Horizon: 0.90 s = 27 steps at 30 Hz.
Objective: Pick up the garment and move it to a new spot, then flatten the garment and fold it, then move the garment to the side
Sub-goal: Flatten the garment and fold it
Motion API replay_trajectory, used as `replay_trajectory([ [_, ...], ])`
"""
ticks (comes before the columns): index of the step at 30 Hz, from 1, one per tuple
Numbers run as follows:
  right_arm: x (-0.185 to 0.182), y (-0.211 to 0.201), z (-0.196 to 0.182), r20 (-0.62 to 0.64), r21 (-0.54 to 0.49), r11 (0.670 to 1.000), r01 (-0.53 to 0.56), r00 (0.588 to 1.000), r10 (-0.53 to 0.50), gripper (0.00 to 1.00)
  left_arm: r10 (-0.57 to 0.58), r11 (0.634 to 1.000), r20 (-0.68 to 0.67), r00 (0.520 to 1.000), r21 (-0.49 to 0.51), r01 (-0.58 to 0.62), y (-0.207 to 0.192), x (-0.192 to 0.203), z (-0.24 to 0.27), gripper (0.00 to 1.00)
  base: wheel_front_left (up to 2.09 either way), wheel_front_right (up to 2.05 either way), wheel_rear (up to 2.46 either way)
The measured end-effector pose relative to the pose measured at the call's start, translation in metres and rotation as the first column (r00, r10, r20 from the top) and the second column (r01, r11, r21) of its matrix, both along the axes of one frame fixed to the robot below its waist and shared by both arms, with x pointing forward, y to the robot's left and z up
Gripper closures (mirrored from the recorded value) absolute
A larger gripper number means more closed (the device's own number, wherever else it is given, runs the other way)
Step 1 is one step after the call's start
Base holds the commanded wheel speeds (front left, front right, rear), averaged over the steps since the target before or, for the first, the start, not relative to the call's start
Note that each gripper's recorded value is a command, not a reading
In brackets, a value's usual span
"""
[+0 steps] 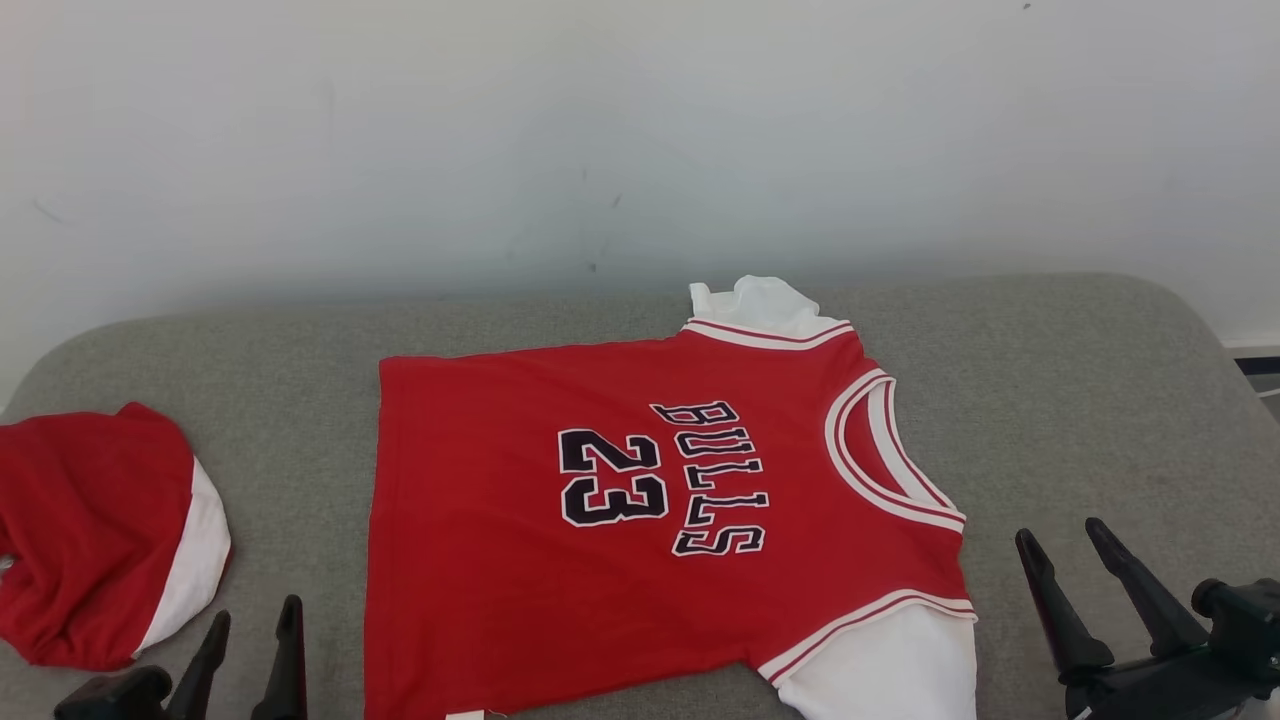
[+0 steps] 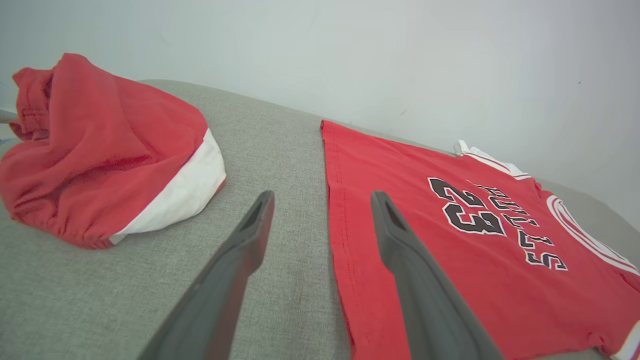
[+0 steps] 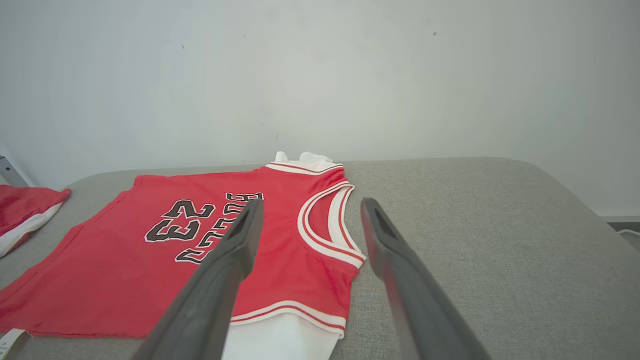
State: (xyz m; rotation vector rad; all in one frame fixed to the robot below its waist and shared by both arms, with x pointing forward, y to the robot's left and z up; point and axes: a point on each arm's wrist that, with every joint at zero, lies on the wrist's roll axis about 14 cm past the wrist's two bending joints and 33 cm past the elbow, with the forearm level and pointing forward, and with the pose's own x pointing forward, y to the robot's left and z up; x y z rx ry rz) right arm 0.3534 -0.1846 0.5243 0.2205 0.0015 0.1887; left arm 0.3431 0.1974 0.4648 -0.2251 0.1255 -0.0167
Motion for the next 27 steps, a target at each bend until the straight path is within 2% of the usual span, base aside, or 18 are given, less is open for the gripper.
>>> replay_trajectory([
  [8, 0.003, -0.024, 0.008, 0.061, -0.166, 0.985, 0.046, 0.997, -0.036, 0.00, 0.068, 0.997, 0.055, 0.996, 0.027, -0.069, 0.024, -0.003, 0.014, 0.00, 0.00, 0.00, 0.00],
  [15, 0.004, -0.045, 0.015, 0.098, -0.159, 0.978, 0.134, 0.988, -0.120, 0.00, 0.090, 0.996, 0.086, 0.992, 0.011, -0.091, 0.027, -0.008, 0.023, 0.00, 0.00, 0.00, 0.00],
  [18, 0.001, -0.045, 0.009, 0.085, -0.160, 0.977, 0.140, 0.988, -0.128, 0.00, 0.079, 0.997, 0.112, 0.991, -0.004, -0.079, 0.018, -0.006, 0.030, 0.00, 0.00, 0.00, 0.00],
  [27, 0.002, -0.034, 0.000, 0.075, -0.167, 0.977, 0.133, 0.990, -0.122, 0.00, 0.040, 0.998, 0.120, 0.992, 0.045, -0.046, 0.006, -0.010, 0.030, 0.00, 0.00, 0.00, 0.00],
])
